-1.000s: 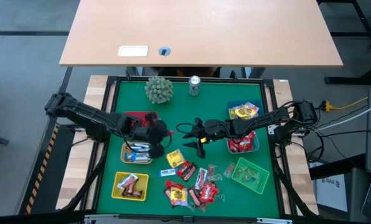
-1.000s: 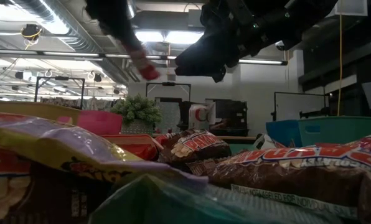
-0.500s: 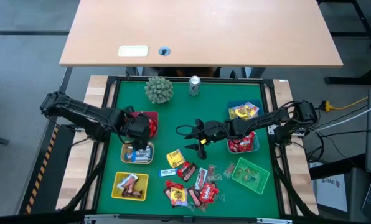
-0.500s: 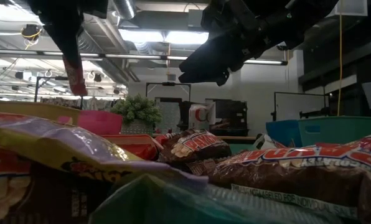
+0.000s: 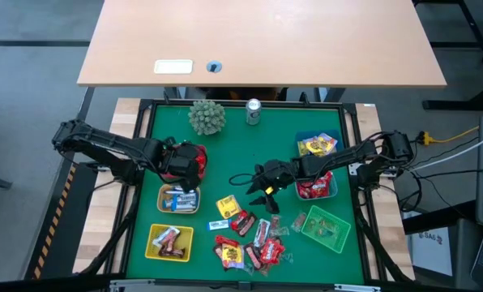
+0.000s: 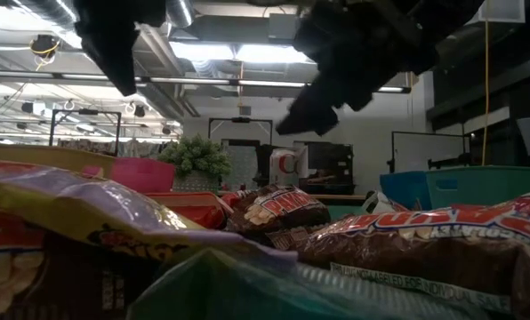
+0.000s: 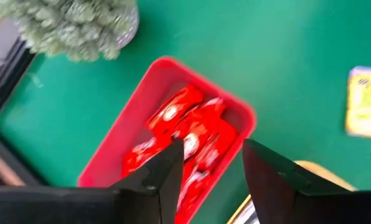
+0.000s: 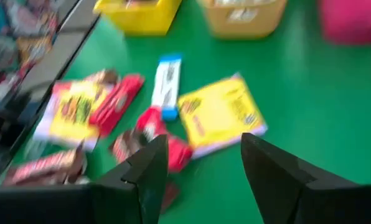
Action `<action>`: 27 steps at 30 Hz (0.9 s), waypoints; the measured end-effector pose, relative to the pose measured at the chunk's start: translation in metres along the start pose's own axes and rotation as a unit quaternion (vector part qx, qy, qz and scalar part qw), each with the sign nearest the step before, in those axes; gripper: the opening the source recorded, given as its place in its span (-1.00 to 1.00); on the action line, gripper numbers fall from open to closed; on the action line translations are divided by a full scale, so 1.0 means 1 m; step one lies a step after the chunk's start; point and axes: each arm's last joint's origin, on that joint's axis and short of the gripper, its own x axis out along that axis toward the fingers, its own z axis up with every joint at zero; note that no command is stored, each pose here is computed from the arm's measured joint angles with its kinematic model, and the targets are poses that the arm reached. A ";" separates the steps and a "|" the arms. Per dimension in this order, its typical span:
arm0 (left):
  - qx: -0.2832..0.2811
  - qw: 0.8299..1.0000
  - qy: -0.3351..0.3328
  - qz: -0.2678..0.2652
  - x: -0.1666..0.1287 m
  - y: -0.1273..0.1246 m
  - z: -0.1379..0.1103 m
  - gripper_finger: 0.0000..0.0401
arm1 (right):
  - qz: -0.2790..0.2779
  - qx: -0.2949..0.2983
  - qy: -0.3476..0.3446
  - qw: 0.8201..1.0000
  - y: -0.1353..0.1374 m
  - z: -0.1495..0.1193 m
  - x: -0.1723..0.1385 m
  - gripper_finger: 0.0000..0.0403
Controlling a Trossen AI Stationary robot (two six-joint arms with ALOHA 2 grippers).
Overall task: Sort candy
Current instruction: Put the brown chocolate bar into the yellow bin
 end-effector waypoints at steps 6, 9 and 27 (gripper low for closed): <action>-0.025 0.998 -0.040 -0.038 -0.001 -0.008 0.009 -0.24 | 0.031 -0.045 0.057 0.997 0.016 -0.012 0.004 -0.01; -0.034 0.997 -0.055 -0.052 -0.001 -0.010 0.012 -0.23 | 0.047 -0.089 0.068 0.993 0.028 -0.016 0.006 -0.01; -0.049 0.993 -0.080 -0.076 -0.002 -0.015 0.017 -0.23 | 0.028 -0.169 0.088 0.981 0.031 -0.033 0.030 -0.01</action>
